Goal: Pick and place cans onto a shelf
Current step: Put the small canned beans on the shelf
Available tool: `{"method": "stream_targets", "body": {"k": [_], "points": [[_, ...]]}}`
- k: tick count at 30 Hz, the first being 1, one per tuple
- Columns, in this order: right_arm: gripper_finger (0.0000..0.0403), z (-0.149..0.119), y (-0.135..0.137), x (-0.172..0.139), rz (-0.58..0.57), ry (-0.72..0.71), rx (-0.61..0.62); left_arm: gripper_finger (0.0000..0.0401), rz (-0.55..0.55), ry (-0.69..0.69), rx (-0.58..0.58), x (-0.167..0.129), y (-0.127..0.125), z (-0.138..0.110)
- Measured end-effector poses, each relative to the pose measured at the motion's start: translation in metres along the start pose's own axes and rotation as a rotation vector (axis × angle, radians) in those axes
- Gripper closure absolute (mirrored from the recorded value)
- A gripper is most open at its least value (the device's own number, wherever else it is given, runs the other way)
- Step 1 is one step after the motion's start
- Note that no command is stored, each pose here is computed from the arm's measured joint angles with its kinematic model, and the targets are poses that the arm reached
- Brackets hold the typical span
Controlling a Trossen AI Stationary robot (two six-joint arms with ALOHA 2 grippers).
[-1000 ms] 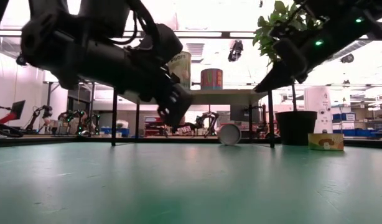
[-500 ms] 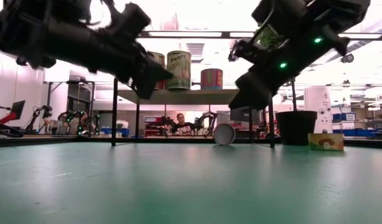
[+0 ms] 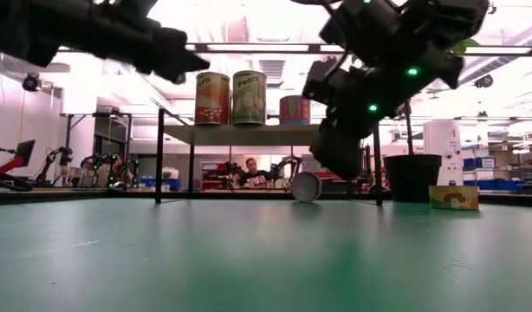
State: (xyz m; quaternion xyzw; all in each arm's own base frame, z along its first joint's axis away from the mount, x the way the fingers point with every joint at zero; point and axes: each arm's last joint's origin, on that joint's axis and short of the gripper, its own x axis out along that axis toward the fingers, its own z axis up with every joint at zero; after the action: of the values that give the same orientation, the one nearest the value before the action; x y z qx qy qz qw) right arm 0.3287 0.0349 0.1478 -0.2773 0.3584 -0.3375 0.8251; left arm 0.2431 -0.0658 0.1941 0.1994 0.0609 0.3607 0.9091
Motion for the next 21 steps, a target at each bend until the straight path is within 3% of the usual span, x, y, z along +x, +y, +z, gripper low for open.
{"method": "stream_targets", "body": {"k": [6,10,17,21], "points": [[0.0394,-0.028,-0.001,-0.002,0.000,0.041,0.173,0.0401,-0.110,0.007,-0.117,-0.006,-0.001,-0.023],[0.0394,-0.037,0.002,-0.002,0.002,0.056,0.164,0.0401,-0.198,0.009,-0.149,-0.005,-0.009,-0.032],[0.0394,-0.025,-0.009,-0.008,-0.009,-0.004,0.156,0.0401,-0.204,0.048,-0.179,0.009,-0.043,-0.035],[0.0394,-0.013,-0.025,-0.020,-0.013,-0.063,0.149,0.0401,-0.089,0.092,-0.148,0.026,-0.076,-0.041]]}}
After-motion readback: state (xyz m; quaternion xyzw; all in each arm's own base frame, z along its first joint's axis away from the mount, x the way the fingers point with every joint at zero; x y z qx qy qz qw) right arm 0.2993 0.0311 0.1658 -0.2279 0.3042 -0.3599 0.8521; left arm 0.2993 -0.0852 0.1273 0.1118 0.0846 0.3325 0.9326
